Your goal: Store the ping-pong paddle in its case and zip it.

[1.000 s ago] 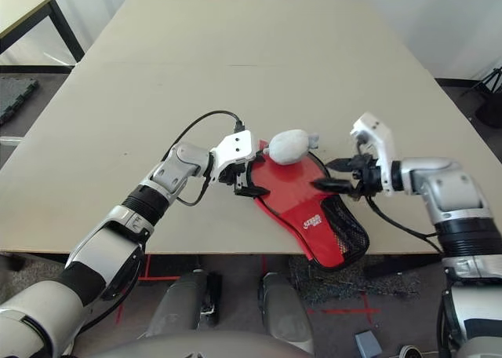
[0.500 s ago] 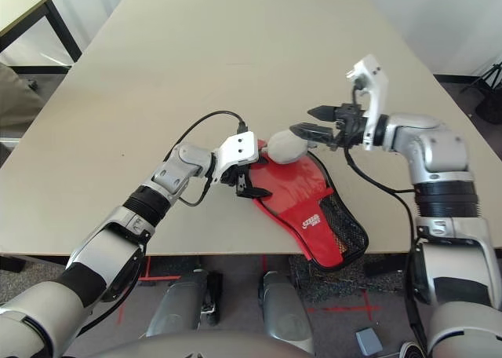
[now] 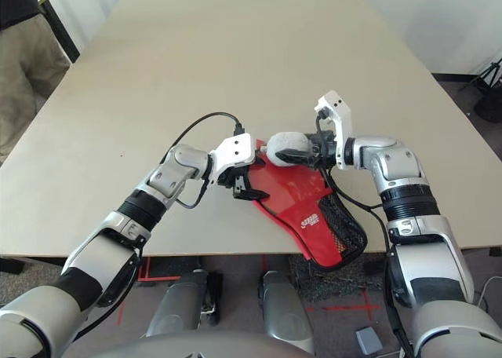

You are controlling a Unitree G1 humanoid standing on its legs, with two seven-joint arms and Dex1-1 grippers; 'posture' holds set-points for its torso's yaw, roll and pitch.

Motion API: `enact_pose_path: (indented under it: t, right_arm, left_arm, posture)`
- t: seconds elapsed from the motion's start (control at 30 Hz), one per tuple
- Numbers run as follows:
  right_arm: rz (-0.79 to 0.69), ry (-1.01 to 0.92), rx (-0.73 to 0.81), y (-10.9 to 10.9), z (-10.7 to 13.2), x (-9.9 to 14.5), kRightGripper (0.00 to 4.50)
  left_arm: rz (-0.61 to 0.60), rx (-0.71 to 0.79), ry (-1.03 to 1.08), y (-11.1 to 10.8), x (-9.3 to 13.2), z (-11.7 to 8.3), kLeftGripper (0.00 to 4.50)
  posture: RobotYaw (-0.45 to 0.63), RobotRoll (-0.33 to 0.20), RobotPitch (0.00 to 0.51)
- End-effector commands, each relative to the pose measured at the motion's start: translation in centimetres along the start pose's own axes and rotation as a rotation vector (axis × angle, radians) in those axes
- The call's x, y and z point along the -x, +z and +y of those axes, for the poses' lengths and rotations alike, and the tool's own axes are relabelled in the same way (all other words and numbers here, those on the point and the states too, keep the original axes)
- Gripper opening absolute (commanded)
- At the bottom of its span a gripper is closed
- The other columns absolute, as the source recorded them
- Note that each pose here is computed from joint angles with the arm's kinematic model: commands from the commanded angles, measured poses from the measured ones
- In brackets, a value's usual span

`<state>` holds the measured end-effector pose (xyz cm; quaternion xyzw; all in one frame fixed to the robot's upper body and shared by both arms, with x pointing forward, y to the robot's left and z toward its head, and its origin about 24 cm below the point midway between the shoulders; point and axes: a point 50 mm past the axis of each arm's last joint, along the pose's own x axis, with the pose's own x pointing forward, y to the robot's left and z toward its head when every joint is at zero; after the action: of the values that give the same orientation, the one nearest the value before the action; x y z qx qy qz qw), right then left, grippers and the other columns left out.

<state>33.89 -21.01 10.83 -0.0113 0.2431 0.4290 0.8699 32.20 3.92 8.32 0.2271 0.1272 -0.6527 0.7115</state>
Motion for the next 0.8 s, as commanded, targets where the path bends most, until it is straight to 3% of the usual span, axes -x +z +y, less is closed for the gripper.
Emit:
enact_pose_path:
  t: [0.03,0.17,0.23,0.53,0.8]
  right_arm:
    - [0.019,-0.042,0.024,0.1,-0.7,-1.0,2.07]
    - [-0.034,-0.089,0.025,1.6,-1.7,-2.0,0.69]
    - [-0.055,-0.107,0.020,2.1,-2.0,-2.4,0.29]
    - [-0.088,-0.263,0.041,2.4,-3.2,-2.9,0.21]
    - [-0.093,-0.349,0.037,1.8,-4.2,-1.8,0.21]
  left_arm:
    - [0.116,0.052,-0.056,-2.6,-0.5,-1.3,4.50]
    - [0.114,0.054,-0.057,-2.6,-0.6,-1.3,4.50]
    - [0.112,0.056,-0.058,-2.6,-0.7,-1.4,4.50]
    - [0.109,0.064,-0.058,-2.6,-0.8,-1.6,4.50]
    - [0.114,0.066,-0.070,-2.8,-0.9,-1.9,4.50]
  posture:
    - [0.01,0.000,0.112]
    - [0.02,0.000,0.114]
    - [0.03,0.000,0.114]
    - [0.03,0.000,0.111]
    - [0.02,0.000,0.116]
